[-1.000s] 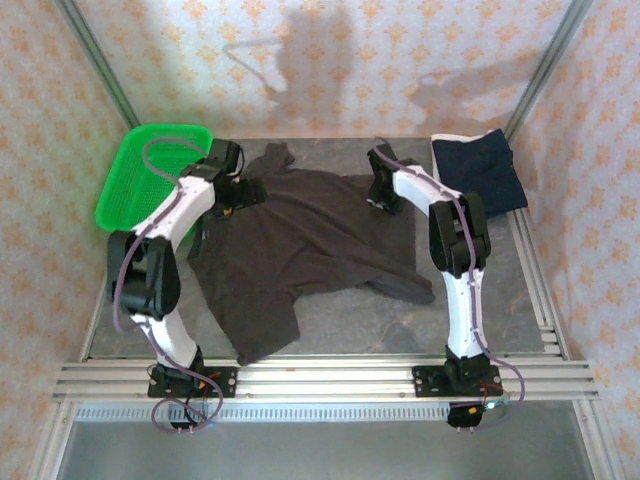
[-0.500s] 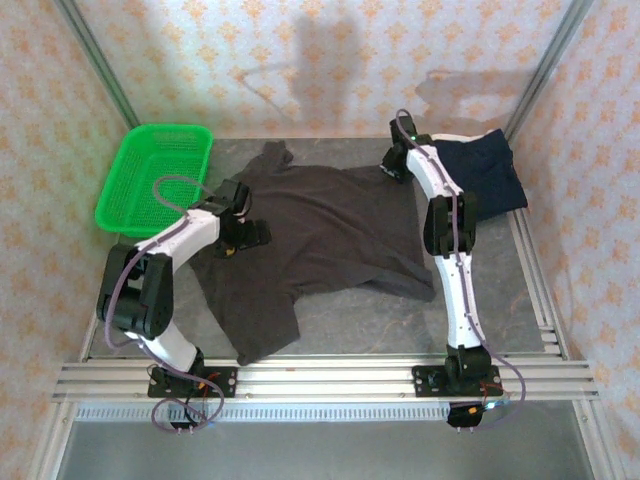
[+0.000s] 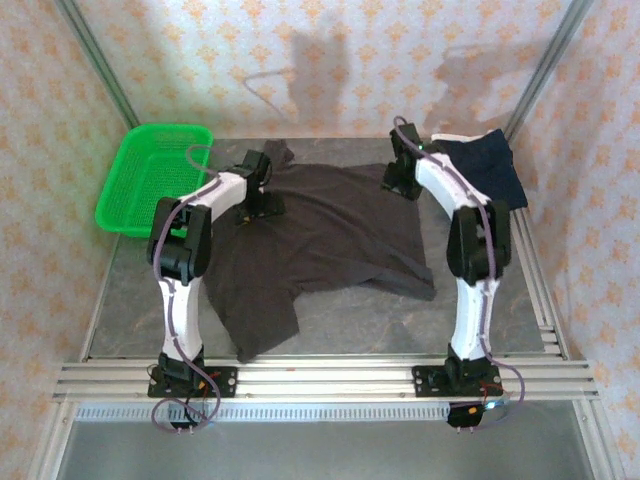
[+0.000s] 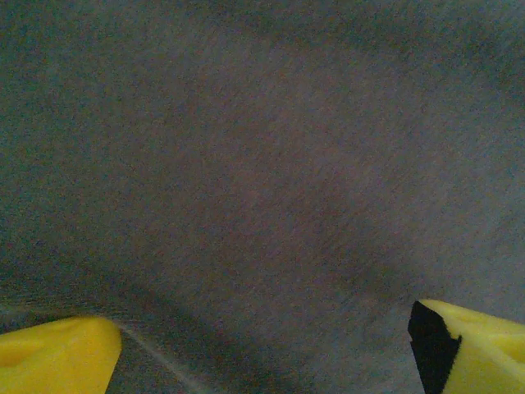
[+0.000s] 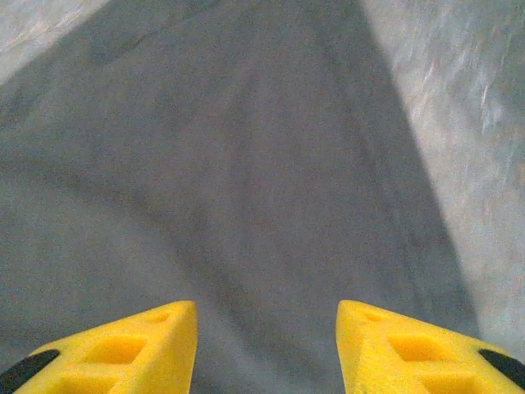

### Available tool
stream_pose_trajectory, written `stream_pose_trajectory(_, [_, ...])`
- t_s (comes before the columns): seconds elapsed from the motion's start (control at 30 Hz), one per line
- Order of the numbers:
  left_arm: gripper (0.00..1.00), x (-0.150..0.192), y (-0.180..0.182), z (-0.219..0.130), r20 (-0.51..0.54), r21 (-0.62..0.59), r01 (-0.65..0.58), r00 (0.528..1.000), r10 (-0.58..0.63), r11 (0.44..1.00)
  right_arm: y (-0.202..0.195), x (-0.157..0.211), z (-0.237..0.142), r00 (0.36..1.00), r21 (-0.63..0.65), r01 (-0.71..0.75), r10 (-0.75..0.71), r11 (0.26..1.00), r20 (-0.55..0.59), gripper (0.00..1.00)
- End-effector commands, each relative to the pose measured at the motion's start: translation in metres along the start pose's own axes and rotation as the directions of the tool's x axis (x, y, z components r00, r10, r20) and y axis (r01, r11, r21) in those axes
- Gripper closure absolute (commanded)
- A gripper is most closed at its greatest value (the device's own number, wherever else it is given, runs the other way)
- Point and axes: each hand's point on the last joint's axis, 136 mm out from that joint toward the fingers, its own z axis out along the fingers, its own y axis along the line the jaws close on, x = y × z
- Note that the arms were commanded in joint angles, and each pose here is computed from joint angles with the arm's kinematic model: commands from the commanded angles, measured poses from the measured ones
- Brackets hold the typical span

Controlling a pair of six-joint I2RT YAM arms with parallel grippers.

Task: Fold and stack the t-shirts

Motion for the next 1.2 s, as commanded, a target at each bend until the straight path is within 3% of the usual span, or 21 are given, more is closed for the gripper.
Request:
stream_pose_trajectory(0.0, [0.08, -0.005, 0.010, 0.022, -0.056, -0.051, -0.026, 0.998, 0.024, 0.998, 0.004, 0.043, -0.005, 0.999, -0.039, 0.033, -0.032, 0.999, 0.020, 0.51])
stream_pose_trajectory(0.1, [0.08, -0.017, 0.005, 0.027, -0.059, -0.049, -0.036, 0.998, 0.033, 0.998, -0.003, 0.099, -0.011, 0.997, -0.034, 0.077, -0.078, 0.996, -0.021, 0.51])
stream_pose_trajectory(0.3, [0.07, -0.026, 0.002, 0.029, -0.068, -0.028, -0.038, 0.997, 0.036, 0.999, -0.021, 0.176, -0.018, 0.991, 0.026, 0.118, -0.116, 0.993, -0.069, 0.50])
stream_pose_trajectory(0.5, [0.06, -0.027, 0.001, 0.021, -0.061, 0.000, -0.027, 0.998, 0.027, 1.000, -0.039, 0.215, -0.018, 0.984, 0.057, 0.131, -0.122, 0.990, -0.133, 0.51])
stream_pose_trajectory(0.7, [0.05, -0.025, 0.001, 0.016, -0.058, 0.007, -0.017, 0.998, 0.018, 1.000, -0.023, 0.253, -0.035, 0.963, -0.011, 0.197, -0.195, 0.980, -0.188, 0.52])
stream_pose_trajectory(0.83, [0.04, -0.024, 0.003, 0.002, -0.044, 0.016, -0.002, 0.999, 0.003, 1.000, -0.046, 0.276, -0.032, 0.953, 0.047, 0.191, -0.174, 0.980, -0.246, 0.54])
stream_pose_trajectory(0.93, [0.00, -0.020, 0.012, -0.032, -0.001, -0.022, 0.008, 1.000, -0.008, 1.000, -0.053, 0.272, -0.046, 0.959, 0.055, 0.188, -0.172, 0.981, -0.226, 0.54])
stream_pose_trajectory(1.07, [0.00, 0.000, 0.015, -0.094, 0.111, -0.011, 0.000, 0.994, 0.001, 1.000, -0.042, 0.223, -0.079, 0.986, 0.041, 0.163, -0.161, 0.986, -0.045, 0.46])
stream_pose_trajectory(1.17, [0.00, 0.038, 0.013, -0.122, 0.141, -0.036, -0.059, 0.988, 0.063, 0.998, -0.057, 0.184, -0.074, 0.994, 0.117, 0.103, -0.105, 0.988, 0.015, 0.44])
